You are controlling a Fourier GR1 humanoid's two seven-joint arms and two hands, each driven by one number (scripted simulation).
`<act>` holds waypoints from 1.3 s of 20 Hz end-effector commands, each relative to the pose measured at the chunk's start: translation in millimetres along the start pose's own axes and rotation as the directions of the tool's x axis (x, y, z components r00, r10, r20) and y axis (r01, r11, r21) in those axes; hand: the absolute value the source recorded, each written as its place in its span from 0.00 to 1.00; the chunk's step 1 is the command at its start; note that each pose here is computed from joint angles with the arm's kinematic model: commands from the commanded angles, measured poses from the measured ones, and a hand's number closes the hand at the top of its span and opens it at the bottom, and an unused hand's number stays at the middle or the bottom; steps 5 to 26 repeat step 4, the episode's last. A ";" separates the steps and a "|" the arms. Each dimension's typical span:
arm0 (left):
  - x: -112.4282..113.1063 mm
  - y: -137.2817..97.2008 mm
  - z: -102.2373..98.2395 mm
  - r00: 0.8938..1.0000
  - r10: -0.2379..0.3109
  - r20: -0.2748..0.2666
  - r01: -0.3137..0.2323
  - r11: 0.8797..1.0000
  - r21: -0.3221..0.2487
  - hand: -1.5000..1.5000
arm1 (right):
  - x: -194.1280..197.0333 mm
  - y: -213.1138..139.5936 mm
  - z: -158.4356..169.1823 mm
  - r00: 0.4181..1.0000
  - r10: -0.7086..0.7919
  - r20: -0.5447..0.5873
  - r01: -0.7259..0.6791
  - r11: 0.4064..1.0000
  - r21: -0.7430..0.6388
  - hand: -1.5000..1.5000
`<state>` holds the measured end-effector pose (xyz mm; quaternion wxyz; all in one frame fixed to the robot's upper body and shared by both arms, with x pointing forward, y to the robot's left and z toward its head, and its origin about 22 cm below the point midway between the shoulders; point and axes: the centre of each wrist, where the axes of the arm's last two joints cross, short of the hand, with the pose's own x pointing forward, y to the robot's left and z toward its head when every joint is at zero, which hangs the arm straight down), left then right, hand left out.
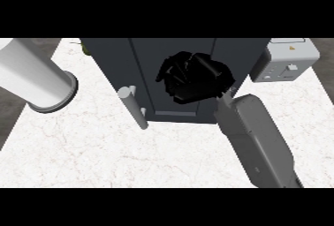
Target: Pick up the bottled water, place it into the cabinet and close the cabinet
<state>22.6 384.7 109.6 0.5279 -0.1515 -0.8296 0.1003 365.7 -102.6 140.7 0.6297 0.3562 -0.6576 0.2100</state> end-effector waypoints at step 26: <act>-0.9 -2.4 -11.7 1.000 0.010 -0.004 -0.010 1.000 -0.011 0.00 | 14.3 8.4 -36.8 1.000 -0.009 0.016 0.009 1.000 0.011 1.00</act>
